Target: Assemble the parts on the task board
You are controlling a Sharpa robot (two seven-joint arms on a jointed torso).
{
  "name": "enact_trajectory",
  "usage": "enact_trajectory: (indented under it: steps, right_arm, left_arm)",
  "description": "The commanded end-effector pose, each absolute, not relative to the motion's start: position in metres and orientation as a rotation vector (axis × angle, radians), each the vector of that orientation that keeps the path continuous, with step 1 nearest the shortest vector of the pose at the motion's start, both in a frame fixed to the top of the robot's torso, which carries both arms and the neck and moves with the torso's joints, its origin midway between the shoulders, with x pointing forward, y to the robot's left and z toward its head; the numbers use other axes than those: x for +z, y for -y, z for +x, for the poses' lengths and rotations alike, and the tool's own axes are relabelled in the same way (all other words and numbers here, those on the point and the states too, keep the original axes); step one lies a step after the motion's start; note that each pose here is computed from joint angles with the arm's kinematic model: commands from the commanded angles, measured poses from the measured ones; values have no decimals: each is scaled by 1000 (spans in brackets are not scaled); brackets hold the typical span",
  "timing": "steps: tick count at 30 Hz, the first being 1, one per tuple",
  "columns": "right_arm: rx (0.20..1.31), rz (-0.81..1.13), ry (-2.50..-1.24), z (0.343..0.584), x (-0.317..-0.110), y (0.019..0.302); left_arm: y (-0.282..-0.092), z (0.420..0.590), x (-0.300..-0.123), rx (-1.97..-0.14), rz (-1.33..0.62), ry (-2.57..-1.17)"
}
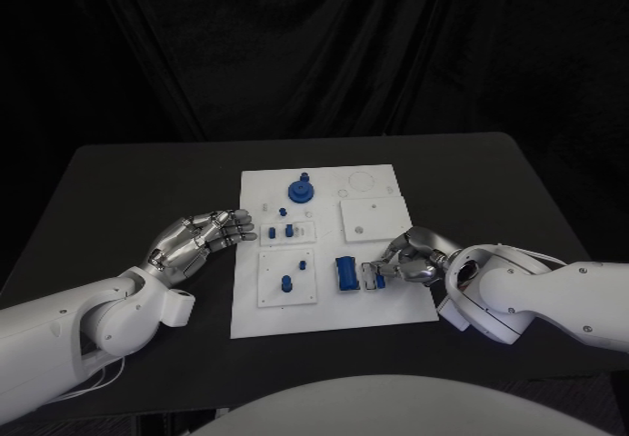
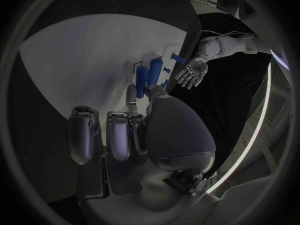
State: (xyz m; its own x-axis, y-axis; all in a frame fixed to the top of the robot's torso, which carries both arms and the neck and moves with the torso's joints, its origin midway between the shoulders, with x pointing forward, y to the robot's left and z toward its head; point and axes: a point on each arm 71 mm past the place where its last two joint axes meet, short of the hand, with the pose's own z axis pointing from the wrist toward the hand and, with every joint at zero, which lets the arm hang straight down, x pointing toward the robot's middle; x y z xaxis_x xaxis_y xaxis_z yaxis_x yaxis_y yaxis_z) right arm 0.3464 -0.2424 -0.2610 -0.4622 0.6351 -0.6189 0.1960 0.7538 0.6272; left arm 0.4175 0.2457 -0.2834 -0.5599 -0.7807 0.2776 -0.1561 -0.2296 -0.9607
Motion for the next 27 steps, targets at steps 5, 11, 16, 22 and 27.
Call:
enact_trajectory:
  steps: [5, 11, 16, 22, 27]
  right_arm:
    - [589, 622, -2026, 352, -265, 239]
    - [569, 589, -2016, 354, -265, 238]
    - [562, 576, -2026, 355, -266, 236]
    - [554, 568, -2048, 354, -267, 234]
    - [542, 566, -2070, 352, -268, 233]
  left_arm:
    - [-244, 416, -283, -1865, -1117, -1581]
    - [-244, 416, -283, -1864, -1118, -1584]
    - [-243, 416, -284, -1866, -1118, -1587]
    - [-242, 416, -284, -1874, -1117, -1587]
    - [-241, 416, -284, -1878, -1117, -1588]
